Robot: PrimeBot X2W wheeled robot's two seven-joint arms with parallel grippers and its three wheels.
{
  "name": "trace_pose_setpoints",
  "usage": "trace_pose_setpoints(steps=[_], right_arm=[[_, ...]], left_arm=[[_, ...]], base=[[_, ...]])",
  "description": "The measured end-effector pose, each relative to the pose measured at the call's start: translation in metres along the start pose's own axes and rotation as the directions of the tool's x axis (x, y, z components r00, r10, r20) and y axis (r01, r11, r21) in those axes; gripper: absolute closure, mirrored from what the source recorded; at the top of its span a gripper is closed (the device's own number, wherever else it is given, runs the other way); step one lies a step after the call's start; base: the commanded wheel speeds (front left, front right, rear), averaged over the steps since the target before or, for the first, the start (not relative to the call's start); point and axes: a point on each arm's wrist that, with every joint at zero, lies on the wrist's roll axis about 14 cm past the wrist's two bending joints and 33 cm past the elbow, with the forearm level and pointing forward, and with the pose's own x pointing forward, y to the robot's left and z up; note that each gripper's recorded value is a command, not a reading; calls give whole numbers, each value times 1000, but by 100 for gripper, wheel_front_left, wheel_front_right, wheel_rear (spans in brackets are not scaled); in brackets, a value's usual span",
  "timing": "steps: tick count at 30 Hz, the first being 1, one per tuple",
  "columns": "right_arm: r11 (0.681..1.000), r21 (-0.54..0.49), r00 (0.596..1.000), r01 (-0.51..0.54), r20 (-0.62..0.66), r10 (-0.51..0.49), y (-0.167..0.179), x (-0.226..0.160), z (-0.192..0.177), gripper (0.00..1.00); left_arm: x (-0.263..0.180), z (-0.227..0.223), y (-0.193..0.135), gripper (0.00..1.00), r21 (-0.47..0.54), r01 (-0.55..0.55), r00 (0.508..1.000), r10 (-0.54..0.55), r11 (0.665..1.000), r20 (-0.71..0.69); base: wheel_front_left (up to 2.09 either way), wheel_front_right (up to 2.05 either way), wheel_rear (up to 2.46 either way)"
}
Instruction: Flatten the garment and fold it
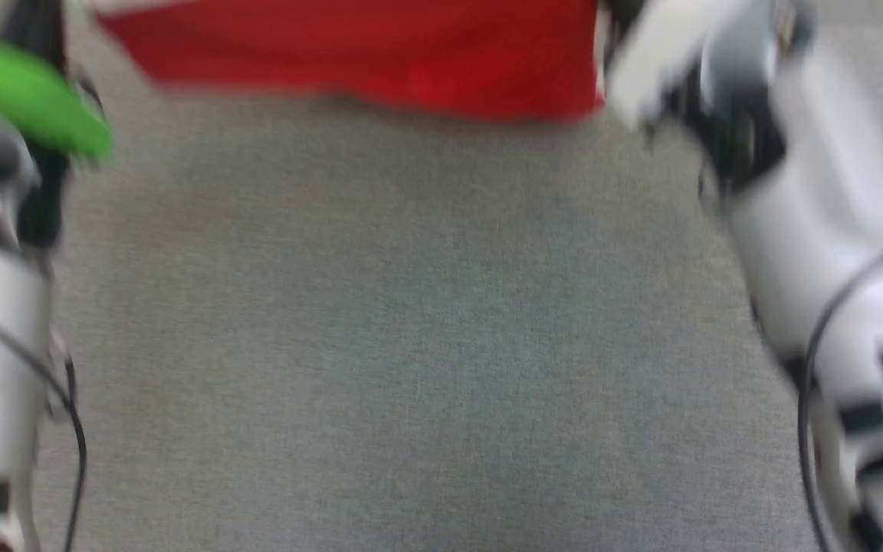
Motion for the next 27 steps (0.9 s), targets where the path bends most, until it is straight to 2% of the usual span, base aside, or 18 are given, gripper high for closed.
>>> trace_pose_setpoints(steps=[5,10,14,17,20,23,24,27], right_arm=[[995,93,989,-19,-144,32,6,-62,-70,100],[992,112,947,55,-322,-16,-1,-147,-134,100],[989,106,899,100,-435,-44,7,-199,-171,100],[986,113,851,126,-524,-49,17,-231,-197,100],[982,124,790,144,-612,-39,27,-256,-219,100],[974,152,742,167,-670,-23,36,-276,-231,100],[972,159,743,172,-669,-23,37,-279,-229,100],[968,173,796,180,-605,-40,38,-273,-210,100]], left_arm=[[-62,-32,11,100,-49,-55,996,51,997,-71],[-142,-79,5,100,-124,-134,970,104,983,-221],[-208,-117,2,100,-159,-234,914,161,959,-373],[-253,-140,2,100,-169,-316,852,200,934,-483],[-288,-156,3,100,-171,-385,793,230,907,-565],[-312,-163,2,100,-183,-425,761,241,886,-602],[-315,-162,1,100,-190,-429,763,242,883,-599],[-304,-148,-3,100,-217,-409,800,234,886,-553]], base=[[0,0,0],[0,0,0],[0,0,0],[0,0,0],[0,0,0],[0,0,0],[0,0,0],[0,0,0]])
